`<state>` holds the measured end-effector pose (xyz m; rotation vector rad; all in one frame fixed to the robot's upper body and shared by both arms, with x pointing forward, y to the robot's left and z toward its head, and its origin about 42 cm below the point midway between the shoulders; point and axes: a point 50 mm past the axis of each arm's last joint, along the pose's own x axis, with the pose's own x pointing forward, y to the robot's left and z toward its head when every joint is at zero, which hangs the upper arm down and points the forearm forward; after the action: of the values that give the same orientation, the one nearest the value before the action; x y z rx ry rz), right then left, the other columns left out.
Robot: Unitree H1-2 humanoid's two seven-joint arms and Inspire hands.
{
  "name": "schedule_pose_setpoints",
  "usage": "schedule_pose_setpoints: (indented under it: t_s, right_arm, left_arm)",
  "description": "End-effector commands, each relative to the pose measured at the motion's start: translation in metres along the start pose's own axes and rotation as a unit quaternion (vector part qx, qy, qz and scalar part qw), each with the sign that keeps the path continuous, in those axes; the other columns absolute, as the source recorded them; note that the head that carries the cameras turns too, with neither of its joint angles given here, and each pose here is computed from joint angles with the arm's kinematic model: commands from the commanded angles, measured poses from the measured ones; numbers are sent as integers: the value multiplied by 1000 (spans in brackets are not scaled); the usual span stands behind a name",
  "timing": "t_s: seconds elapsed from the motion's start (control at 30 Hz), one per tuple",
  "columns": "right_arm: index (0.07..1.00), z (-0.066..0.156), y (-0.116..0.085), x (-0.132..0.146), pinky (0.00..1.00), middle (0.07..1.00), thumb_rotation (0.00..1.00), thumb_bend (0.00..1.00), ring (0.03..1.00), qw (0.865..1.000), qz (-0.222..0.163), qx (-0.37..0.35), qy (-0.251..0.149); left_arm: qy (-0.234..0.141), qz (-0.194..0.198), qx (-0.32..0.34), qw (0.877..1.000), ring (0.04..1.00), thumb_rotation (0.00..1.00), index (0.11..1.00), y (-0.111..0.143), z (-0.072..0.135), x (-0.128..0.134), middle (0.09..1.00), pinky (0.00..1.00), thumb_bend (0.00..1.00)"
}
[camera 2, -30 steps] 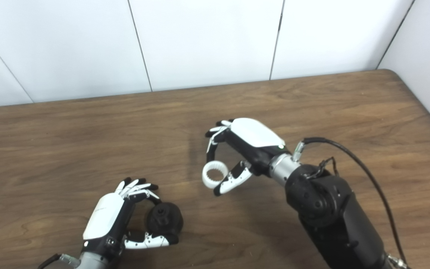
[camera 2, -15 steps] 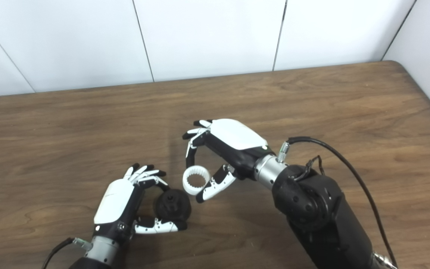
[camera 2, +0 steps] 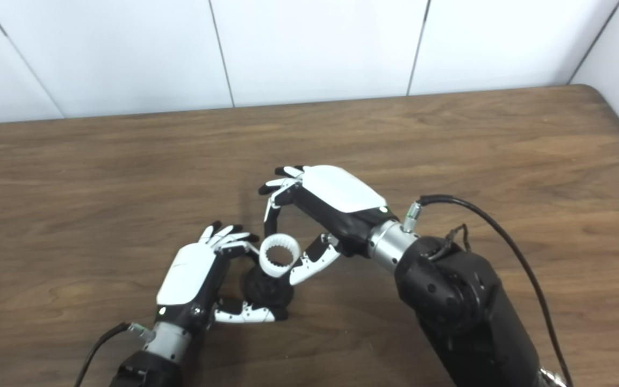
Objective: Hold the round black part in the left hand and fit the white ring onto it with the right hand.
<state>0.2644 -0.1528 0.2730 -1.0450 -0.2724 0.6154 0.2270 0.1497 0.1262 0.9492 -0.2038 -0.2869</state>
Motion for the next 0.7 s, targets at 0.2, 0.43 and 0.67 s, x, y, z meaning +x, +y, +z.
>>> schedule_pose_setpoints:
  t_s: [0.2, 0.43, 0.67]
  right_arm:
    - [483, 10, -4, 6, 1000, 854, 141, 522, 953, 999, -8, -14, -34]
    - [482, 7, 3, 6, 1000, 853, 141, 523, 954, 999, 2, -15, -30]
    - [482, 3, 10, 8, 1000, 851, 138, 525, 951, 1000, 8, -13, -23]
  left_arm:
    - [-9, 24, 10, 1000, 911, 55, 487, 3, 9, 8, 797, 1000, 518]
    - [-8, 23, 12, 1000, 910, 54, 487, 2, 11, 9, 796, 1000, 518]
    - [-11, 23, 11, 1000, 911, 54, 487, 2, 12, 9, 795, 1000, 519]
